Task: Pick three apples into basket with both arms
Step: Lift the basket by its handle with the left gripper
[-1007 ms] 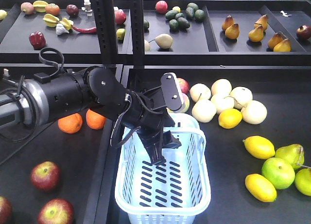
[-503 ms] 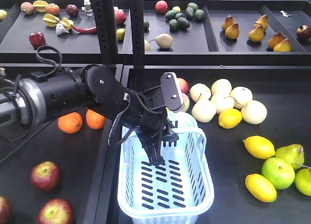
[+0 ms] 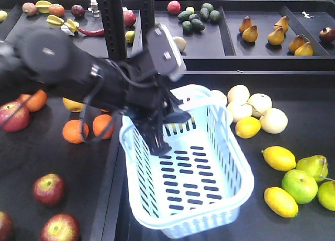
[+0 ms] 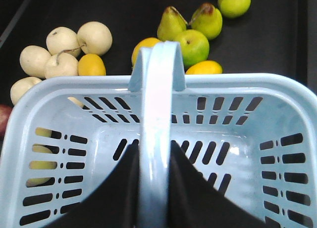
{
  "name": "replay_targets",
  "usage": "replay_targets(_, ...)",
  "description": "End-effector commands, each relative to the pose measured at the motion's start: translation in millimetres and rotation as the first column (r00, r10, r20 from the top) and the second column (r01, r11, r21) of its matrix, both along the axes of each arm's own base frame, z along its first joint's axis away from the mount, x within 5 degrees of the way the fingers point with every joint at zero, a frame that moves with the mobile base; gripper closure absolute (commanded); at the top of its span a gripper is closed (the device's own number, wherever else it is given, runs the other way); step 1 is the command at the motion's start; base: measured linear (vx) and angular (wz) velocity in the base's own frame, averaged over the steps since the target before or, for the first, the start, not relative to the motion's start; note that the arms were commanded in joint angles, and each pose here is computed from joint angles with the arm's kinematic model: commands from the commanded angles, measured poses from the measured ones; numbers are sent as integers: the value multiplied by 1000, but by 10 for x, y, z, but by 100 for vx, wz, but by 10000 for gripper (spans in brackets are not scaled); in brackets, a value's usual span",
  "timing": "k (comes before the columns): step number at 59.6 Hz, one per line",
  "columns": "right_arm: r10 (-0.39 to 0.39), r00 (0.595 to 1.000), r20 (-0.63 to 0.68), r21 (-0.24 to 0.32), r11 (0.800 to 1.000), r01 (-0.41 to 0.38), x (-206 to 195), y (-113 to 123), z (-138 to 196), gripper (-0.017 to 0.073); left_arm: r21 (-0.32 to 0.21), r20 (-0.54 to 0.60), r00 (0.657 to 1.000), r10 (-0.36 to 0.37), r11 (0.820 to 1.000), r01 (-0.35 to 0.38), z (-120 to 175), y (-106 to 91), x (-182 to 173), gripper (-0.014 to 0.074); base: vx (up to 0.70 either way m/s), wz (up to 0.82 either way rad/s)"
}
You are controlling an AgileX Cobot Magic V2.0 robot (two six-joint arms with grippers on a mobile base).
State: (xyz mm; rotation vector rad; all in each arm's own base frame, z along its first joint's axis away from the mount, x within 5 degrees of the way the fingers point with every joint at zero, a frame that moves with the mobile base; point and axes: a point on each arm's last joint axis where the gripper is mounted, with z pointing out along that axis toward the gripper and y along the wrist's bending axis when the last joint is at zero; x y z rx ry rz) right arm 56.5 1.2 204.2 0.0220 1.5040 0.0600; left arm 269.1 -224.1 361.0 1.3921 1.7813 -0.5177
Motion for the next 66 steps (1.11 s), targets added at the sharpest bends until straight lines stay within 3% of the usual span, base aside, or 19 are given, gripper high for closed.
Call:
replay_targets(1, 13, 998, 65, -7, 1000, -13, -9, 14, 19, 564, -157, 13, 999, 51, 986, -48, 489, 120, -260, 600, 0, 0)
replay_targets(13, 13, 998, 65, -7, 1000, -13, -9, 14, 19, 564, -240, -66, 995, 73, 967, -87, 821, 336, -635, 600, 0, 0)
replay_targets(29, 13, 998, 65, -7, 1000, -13, -9, 14, 19, 564, -310, -193, 975, 108, 937, -165, 1026, 524, -951, 600, 0, 0)
replay_targets(48, 13, 998, 65, -7, 1000, -13, -9, 14, 19, 564, -273, -288, 949, 127, 939, -209, 749, 714, -1242, 600, 0, 0)
replay_targets(66, 13, 998, 65, -7, 1000, -13, -9, 14, 19, 564, -271, -256, 954, 158, 935, -227, 648, 839, -1373, 600, 0, 0)
